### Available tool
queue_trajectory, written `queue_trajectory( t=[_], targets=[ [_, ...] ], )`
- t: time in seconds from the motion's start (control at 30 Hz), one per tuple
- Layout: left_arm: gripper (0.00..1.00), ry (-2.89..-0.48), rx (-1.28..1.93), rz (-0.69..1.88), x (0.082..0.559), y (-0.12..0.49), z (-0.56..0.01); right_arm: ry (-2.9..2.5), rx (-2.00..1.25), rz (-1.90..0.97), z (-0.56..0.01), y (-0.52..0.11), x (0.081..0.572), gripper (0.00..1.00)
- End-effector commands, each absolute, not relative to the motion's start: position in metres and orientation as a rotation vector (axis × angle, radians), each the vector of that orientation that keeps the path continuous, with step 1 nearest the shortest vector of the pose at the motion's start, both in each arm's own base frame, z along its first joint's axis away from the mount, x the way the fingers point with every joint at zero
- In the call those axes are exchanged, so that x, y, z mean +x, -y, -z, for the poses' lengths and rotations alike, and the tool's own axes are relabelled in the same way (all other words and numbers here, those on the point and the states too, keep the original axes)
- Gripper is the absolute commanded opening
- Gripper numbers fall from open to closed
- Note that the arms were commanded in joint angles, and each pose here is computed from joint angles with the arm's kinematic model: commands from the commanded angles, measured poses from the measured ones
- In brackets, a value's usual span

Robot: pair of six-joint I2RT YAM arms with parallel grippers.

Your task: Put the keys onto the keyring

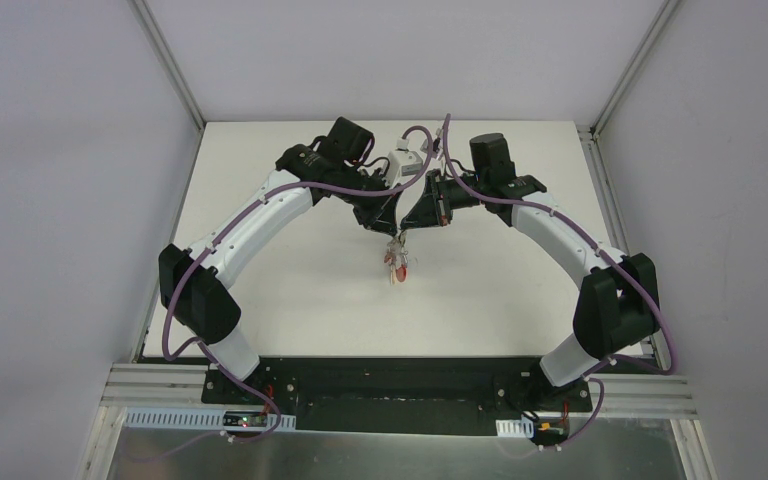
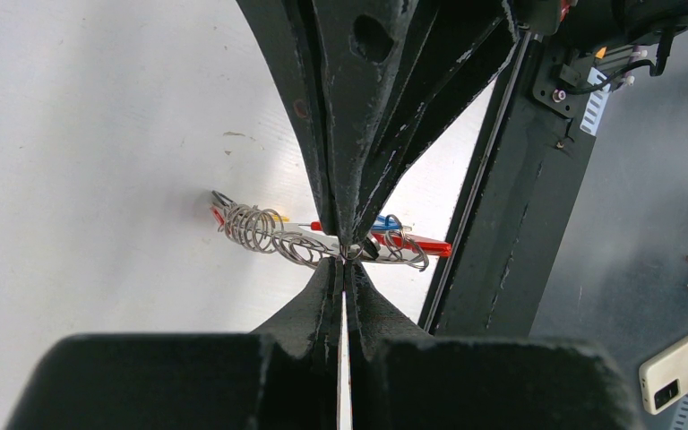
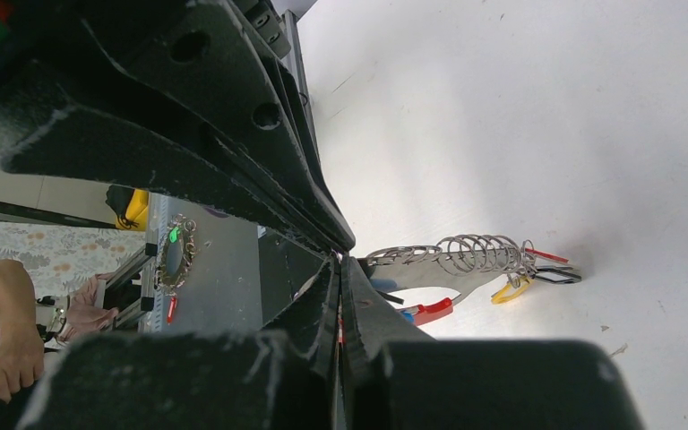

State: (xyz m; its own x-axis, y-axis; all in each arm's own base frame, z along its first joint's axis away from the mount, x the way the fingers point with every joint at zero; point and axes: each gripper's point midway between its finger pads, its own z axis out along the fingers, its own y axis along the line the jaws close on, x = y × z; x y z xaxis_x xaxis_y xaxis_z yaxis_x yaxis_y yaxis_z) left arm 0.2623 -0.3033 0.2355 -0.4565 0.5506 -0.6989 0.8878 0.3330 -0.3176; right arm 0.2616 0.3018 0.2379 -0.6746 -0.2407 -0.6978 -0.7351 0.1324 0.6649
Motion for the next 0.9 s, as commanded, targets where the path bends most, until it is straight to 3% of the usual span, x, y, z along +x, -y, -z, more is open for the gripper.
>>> queue_trajectory(
  t=[0.0, 0.87],
  targets=[
    [0.00, -2.017, 1.290, 1.009, 0.2503, 0.3080, -0.2604, -1.951, -0.965, -1.535, -0.2446, -0.3004, 0.2611, 0.00],
    [0.00, -2.016, 1.293, 1.012, 0.2502, 0.3083, -0.2612, -1.951, -0.954, -1.540, -0.2440, -0.2970, 0.2625, 0.00]
  ],
)
